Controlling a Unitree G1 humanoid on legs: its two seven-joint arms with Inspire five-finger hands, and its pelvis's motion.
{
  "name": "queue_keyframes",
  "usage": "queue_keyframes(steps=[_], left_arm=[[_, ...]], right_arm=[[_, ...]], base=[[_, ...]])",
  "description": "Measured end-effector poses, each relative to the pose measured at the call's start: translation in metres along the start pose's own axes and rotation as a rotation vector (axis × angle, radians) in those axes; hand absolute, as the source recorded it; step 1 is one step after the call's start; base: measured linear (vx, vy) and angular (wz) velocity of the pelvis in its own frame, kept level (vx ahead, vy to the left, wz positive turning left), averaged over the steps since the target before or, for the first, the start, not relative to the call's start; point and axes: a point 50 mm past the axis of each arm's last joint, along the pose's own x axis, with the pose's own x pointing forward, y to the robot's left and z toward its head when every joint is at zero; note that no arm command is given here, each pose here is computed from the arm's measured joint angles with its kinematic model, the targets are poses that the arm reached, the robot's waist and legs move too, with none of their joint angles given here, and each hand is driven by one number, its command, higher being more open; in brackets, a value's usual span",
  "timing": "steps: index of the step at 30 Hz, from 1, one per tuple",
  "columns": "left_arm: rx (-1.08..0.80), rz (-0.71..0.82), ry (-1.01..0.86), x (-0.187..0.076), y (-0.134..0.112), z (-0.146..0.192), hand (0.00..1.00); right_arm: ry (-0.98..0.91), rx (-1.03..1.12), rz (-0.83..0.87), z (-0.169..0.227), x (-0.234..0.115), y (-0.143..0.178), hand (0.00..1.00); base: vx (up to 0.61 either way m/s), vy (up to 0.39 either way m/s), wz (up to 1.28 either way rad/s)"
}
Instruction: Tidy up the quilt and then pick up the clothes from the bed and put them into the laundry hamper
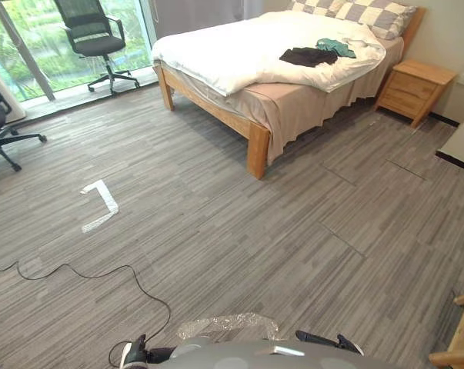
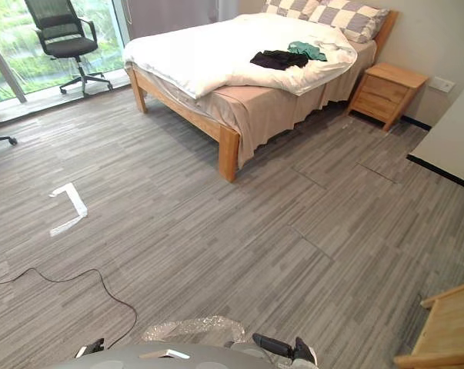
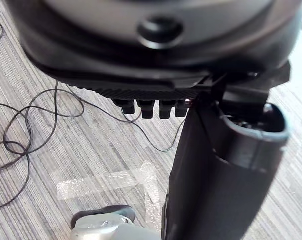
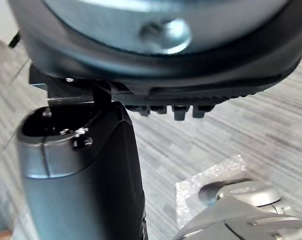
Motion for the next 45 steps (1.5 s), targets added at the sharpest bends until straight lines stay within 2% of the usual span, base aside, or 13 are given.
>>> queue_keyframes(steps=[6, 20, 24, 26, 29, 32, 36, 40, 45], left_arm=[[-0.01, -0.02, 0.042, 0.0, -0.006, -0.006, 1.0], [-0.013, -0.028, 0.021, 0.002, -0.003, -0.001, 1.0], [-0.197, 0.028, 0.056, 0.001, 0.005, -0.009, 1.0], [-0.312, 0.065, 0.031, 0.004, 0.013, 0.002, 1.0], [-0.434, 0.06, 0.014, 0.004, 0.004, 0.008, 1.0], [-0.41, 0.001, 0.023, 0.002, -0.011, 0.007, 1.0], [-0.372, -0.021, 0.018, 0.001, -0.017, 0.009, 1.0], [-0.342, 0.017, 0.022, 0.004, 0.001, 0.005, 1.0], [-0.252, 0.013, 0.037, 0.005, 0.005, 0.006, 1.0]], right_arm=[[0.049, 0.075, -0.024, -0.013, -0.001, -0.003, 1.0], [0.046, 0.115, -0.018, -0.01, -0.001, 0.001, 1.0], [0.049, 0.149, -0.034, -0.011, -0.001, -0.003, 1.0], [0.056, 0.158, -0.031, -0.013, -0.001, 0.0, 1.0], [0.062, 0.166, -0.043, -0.016, -0.002, -0.004, 1.0], [0.049, 0.184, -0.057, -0.008, 0.001, -0.009, 1.0], [0.036, 0.22, -0.072, -0.003, 0.002, -0.013, 1.0], [0.069, 0.273, -0.049, -0.014, -0.001, 0.0, 1.0], [0.08, 0.307, -0.05, -0.018, -0.002, 0.004, 1.0]], base=[[0.1, 0.069, 0.0], [0.02, -0.005, -0.1], [0.03, -0.1, -0.73], [0.04, -0.138, -0.32], [0.13, -0.088, -0.36], [0.19, 0.044, -0.57], [0.42, 0.223, -0.78], [0.56, 0.251, -0.75], [0.5, 0.15, -0.25]])
